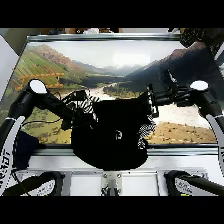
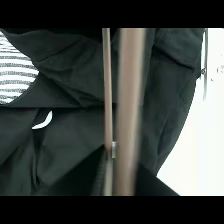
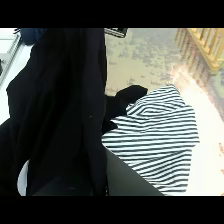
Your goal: Fold the clothes and pants, and hang the long-sleeved shirts on hangers.
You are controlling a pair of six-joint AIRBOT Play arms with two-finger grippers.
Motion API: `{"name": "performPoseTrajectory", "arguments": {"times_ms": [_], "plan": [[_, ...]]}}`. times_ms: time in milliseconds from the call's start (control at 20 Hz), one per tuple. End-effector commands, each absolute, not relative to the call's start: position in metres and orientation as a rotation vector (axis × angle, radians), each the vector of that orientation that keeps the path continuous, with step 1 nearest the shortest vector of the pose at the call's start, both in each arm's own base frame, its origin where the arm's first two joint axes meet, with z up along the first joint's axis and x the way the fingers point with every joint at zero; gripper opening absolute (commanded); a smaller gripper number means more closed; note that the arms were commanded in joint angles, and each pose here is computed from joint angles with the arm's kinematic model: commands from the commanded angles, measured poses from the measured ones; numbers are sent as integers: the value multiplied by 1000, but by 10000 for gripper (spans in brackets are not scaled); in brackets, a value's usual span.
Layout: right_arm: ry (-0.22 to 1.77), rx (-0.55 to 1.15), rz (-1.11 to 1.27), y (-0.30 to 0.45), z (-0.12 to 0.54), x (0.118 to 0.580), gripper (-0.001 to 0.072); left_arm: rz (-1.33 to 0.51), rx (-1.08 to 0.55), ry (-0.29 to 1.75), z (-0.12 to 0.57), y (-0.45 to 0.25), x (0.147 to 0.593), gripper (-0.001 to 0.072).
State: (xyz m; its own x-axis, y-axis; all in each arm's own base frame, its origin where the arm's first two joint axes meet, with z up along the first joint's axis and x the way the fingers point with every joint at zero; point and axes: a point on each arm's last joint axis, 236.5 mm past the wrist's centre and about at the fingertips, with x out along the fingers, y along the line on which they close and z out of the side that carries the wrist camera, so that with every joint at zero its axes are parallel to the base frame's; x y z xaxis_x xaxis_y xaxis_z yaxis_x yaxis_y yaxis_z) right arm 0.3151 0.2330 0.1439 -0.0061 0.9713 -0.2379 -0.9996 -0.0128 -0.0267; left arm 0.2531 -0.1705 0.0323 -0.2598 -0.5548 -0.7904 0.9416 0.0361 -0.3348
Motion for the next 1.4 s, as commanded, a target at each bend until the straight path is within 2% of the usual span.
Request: {"name": "performPoseTrajectory", "arguments": {"times_ms": [0, 250, 600, 800, 1150, 1350], "plan": [[165, -207, 1579, 233, 145, 313, 11, -1478, 459, 1092, 31, -171, 258, 317], [165, -206, 1580, 233, 145, 313, 11, -1421, 412, 1126, 31, -171, 263, 314], [191, -181, 1574, 233, 145, 314, 10, -1247, 261, 1139, 62, -151, 294, 315], [201, -172, 1571, 233, 145, 314, 9, -1174, 173, 1191, 66, -133, 296, 315], [232, -149, 1541, 232, 143, 320, 8, -1017, 191, 1053, 100, -104, 310, 314], [235, -147, 1537, 232, 143, 321, 8, -800, 110, 974, 125, -74, 331, 315]]}}
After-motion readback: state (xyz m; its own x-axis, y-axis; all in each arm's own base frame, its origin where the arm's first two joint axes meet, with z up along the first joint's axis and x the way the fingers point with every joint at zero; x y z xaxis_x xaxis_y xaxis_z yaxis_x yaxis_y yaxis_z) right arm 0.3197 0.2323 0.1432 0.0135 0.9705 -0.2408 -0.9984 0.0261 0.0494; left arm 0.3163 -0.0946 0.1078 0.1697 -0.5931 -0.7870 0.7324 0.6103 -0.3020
